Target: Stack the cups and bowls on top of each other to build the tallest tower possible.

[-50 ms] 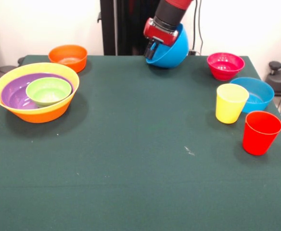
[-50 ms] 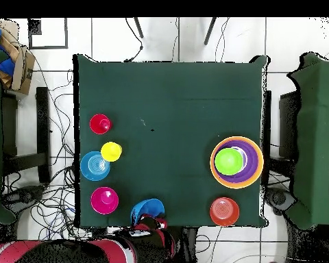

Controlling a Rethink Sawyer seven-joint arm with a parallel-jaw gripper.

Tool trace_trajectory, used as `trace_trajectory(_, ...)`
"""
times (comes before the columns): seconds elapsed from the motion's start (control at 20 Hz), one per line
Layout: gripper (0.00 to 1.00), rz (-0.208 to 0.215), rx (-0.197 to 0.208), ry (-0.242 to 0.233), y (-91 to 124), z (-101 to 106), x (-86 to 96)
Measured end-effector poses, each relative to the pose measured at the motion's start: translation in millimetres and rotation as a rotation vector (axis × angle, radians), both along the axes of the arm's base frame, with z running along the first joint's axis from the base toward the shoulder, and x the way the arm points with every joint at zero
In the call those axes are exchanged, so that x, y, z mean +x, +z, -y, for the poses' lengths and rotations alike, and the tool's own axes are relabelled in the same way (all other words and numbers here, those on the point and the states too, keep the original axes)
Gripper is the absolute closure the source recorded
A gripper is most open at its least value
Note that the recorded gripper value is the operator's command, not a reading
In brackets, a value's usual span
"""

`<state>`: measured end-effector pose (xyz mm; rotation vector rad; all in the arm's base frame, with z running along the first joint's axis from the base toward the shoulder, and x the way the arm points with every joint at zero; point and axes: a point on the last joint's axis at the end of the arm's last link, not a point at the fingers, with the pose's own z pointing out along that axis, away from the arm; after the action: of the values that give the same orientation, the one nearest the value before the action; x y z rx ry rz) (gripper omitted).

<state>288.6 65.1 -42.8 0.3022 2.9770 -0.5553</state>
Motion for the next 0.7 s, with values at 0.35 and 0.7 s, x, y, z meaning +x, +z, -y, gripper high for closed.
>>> trace_trajectory(0.35,1.00,0.013,0.004,-0.032,3.0,7.9,6.6)
trace_trajectory(0.7,1.00,0.041,0.012,-0.049,9.8,11.2,17.4)
